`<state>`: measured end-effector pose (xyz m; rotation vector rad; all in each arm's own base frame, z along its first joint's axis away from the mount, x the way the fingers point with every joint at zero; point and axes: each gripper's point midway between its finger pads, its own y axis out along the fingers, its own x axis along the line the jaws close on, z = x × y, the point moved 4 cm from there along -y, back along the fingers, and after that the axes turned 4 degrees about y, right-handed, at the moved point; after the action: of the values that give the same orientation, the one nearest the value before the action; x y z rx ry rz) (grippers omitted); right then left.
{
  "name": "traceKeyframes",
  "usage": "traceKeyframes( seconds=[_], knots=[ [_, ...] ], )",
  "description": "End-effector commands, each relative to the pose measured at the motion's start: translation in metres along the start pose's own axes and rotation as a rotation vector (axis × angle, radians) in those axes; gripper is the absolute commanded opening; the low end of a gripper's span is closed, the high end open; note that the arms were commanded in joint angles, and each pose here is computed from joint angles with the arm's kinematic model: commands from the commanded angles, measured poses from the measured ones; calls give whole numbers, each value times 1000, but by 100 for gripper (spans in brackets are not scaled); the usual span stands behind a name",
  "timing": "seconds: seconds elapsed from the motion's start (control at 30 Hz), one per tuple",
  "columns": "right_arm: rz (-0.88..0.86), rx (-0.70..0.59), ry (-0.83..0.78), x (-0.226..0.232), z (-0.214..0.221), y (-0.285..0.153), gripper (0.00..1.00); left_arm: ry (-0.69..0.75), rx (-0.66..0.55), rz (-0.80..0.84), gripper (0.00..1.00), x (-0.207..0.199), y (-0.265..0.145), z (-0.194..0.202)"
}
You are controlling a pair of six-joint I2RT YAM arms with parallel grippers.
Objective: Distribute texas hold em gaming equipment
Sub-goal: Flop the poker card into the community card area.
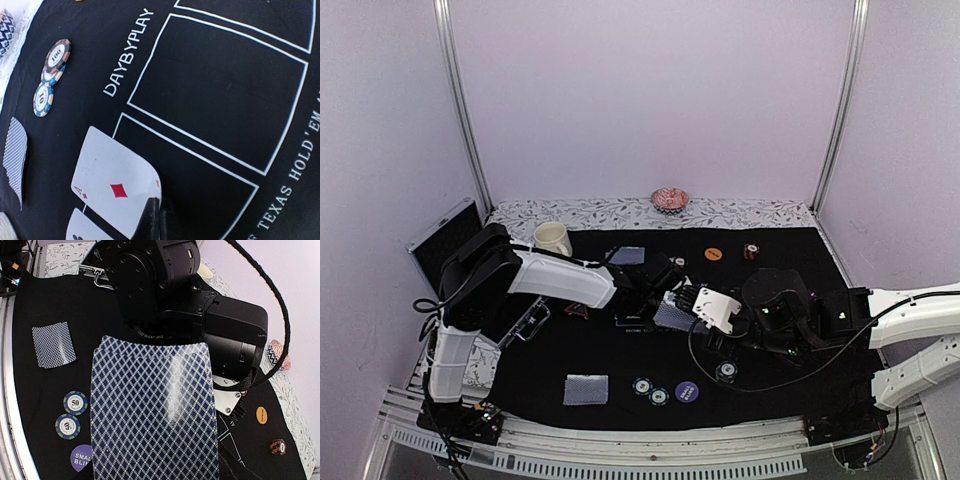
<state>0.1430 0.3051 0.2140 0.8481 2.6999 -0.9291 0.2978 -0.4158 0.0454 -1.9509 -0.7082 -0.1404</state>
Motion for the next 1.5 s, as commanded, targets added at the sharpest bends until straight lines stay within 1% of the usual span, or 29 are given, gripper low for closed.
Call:
traceKeyframes(
  seconds=[0.0,0.33,0.7,0.77,0.87,0.93,1.13,1.23,1.37,1.47],
  knots=[
    [10,-51,26,-7,-17,-8,56,3,40,88,0,-19,-8,13],
    [14,-53,28,-8,-17,-9,56,12,45,124,0,-28,-12,18],
    [13,-51,32,-8,-16,-9,56,10,42,130,0,-30,-17,19],
    [13,-51,30,-8,-17,-8,56,8,42,127,14,-30,-18,19],
    [13,-49,28,-8,-17,-8,56,8,36,120,24,-27,-20,16],
    [12,-51,30,-8,-17,-8,56,6,31,111,28,-25,-22,14],
    [13,-52,32,-9,-17,-10,56,0,2,118,30,-20,-37,7],
    [15,-54,32,-9,-17,-12,56,-12,-35,143,31,-20,-47,1],
    [15,-55,32,-10,-17,-13,56,-56,-86,176,32,-13,-59,-1],
    [16,-55,32,-10,-17,-13,56,-109,-132,186,32,3,-74,-8]
  ],
)
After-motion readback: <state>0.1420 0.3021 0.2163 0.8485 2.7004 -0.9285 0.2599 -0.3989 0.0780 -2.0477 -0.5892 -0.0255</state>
